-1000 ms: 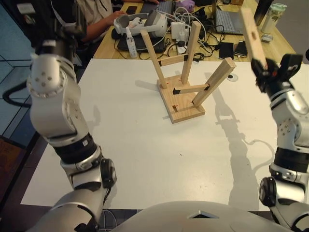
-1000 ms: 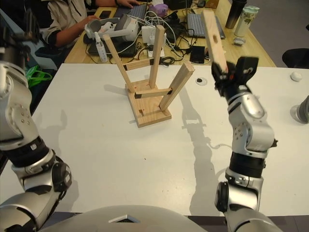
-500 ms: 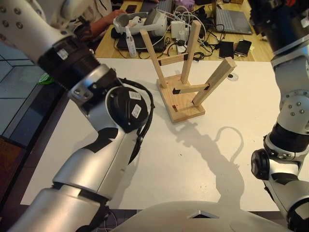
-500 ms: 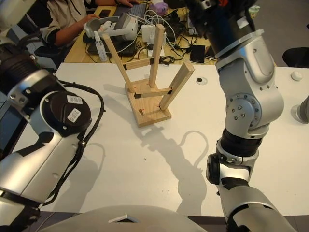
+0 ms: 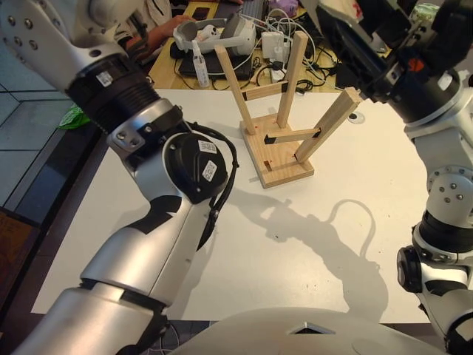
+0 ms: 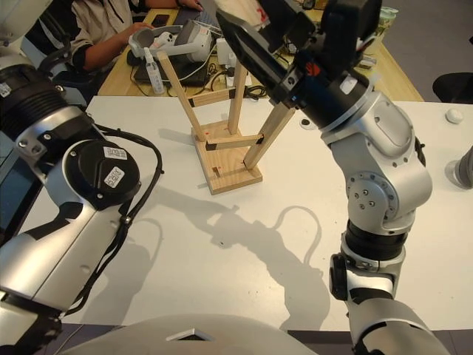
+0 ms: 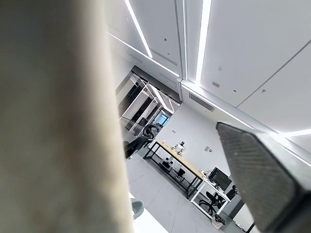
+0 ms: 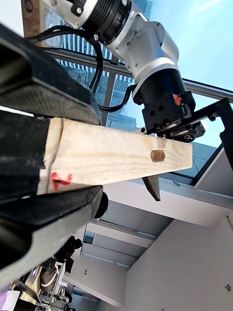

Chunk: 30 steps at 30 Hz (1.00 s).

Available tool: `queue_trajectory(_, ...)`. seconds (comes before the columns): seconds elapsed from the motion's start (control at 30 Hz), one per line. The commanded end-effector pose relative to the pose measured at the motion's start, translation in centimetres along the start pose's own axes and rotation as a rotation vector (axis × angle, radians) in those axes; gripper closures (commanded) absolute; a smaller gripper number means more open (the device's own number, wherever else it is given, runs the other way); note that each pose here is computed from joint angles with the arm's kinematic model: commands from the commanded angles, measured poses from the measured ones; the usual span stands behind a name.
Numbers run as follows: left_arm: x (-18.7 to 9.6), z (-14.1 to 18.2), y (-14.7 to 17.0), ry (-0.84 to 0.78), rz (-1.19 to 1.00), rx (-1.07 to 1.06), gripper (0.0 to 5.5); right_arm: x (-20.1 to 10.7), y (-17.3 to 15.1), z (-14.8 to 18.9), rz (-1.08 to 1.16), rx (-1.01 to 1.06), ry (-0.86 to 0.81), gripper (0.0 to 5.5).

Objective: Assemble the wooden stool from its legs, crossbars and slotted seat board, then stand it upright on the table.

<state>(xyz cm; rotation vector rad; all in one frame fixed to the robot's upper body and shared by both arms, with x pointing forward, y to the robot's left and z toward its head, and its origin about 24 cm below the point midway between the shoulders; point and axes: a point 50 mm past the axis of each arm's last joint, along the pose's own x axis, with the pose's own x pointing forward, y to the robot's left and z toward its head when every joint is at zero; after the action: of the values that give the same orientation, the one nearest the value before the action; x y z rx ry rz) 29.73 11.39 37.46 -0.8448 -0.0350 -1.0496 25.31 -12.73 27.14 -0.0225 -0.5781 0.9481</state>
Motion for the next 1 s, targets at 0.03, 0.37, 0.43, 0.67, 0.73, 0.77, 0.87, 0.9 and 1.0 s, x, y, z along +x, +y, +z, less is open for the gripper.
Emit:
queue_trajectory(0.03,-0.6,0.3,-0.2,-0.013,0.016,0.016,1.48,-0.8,-0.3,0.1,0.025,-0.031,0.011,3.48)
queue_trajectory(0.37,-1.8,0.7,0.2,-0.054,0.075,0.001,2.90,-1.6,-1.0,-0.1,0.002,-0.067,0.039,3.48)
queue_trajectory(0.43,-1.9,0.1,0.4,-0.022,0.088,0.003,3.17,-1.6,-1.0,-0.1,0.003,-0.072,0.035,3.48)
queue_trajectory(0.67,-2.0,-0.5,0.7,0.013,0.118,0.000,4.25,-1.5,-0.7,-0.2,0.034,-0.108,0.043,3.48)
queue_trajectory(0.73,-2.0,-0.5,0.6,0.009,0.117,-0.002,4.44,-1.7,-0.6,-0.3,0.045,-0.124,0.056,3.48)
queue_trajectory(0.77,-2.0,-0.5,0.6,0.008,0.116,-0.003,4.44,-1.8,-0.6,-0.4,0.048,-0.134,0.064,3.48)
queue_trajectory(0.87,-2.1,-0.4,0.5,0.003,0.115,-0.006,4.48,-2.1,-0.8,-0.8,0.046,-0.182,0.091,3.48)
queue_trajectory(0.9,-2.1,-0.4,0.5,0.001,0.116,-0.007,4.48,-2.1,-0.9,-0.9,0.042,-0.206,0.101,3.48)
queue_trajectory(1.0,-2.2,-0.4,0.4,-0.003,0.115,-0.013,4.48,-2.1,-0.8,-1.4,0.079,-0.258,0.130,2.92)
